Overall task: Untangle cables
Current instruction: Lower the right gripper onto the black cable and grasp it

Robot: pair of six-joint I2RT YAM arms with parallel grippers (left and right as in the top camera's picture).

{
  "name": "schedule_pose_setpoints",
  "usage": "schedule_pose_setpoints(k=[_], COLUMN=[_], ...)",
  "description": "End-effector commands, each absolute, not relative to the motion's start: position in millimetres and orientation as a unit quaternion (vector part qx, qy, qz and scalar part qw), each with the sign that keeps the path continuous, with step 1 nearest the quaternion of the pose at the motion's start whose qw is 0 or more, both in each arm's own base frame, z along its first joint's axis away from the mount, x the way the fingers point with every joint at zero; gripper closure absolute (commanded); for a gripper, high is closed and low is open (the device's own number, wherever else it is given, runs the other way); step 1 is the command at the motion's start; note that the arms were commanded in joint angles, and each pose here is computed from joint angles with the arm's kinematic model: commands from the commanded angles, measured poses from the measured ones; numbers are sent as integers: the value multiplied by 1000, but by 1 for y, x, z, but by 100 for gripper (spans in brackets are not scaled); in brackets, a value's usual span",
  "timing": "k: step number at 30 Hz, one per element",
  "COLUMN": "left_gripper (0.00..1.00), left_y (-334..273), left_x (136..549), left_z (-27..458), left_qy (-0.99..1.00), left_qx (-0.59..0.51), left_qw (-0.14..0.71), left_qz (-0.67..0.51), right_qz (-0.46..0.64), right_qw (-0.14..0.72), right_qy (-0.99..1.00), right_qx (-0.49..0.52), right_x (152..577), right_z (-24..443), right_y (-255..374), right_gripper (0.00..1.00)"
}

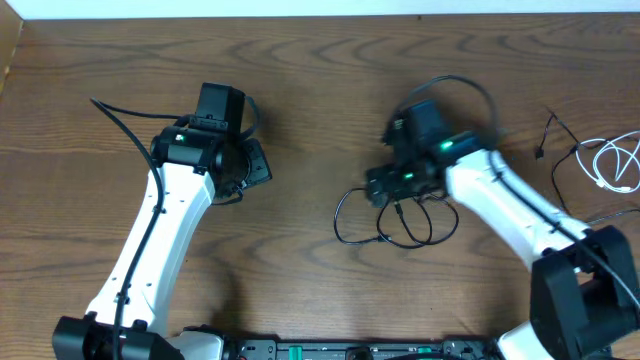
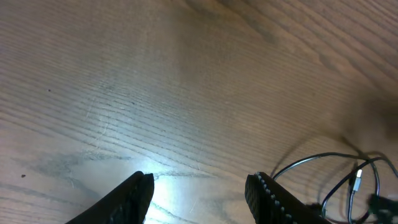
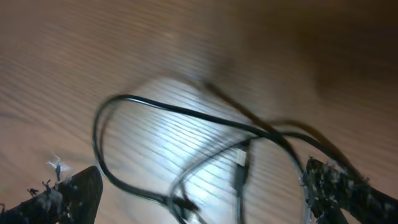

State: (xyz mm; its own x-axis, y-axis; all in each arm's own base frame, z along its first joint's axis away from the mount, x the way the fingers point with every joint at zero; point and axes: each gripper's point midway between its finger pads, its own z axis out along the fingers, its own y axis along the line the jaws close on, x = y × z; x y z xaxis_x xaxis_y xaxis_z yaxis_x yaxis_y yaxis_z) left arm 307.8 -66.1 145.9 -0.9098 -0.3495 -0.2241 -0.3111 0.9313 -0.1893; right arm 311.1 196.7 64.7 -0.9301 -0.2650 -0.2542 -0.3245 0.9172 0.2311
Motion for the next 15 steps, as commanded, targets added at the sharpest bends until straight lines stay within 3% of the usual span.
schedule_pose_setpoints(k=[1, 7, 15], left_gripper=[47, 47, 47], left_y=[-65, -65, -65], left_x=[311, 311, 309], left_z=[154, 154, 154], left_qy=[972, 972, 973], left_qx=[-174, -174, -175], left_qw=[137, 137, 133], left_qz=[-78, -78, -76], right_qz=[64, 58, 48], right_qw=[140, 107, 88], right_qy=[980, 990, 991], right_qx=[-128, -75, -83], right_x=[314, 280, 241], right_z=[61, 53, 26], right_y=[195, 214, 226], right_gripper=[1, 6, 13])
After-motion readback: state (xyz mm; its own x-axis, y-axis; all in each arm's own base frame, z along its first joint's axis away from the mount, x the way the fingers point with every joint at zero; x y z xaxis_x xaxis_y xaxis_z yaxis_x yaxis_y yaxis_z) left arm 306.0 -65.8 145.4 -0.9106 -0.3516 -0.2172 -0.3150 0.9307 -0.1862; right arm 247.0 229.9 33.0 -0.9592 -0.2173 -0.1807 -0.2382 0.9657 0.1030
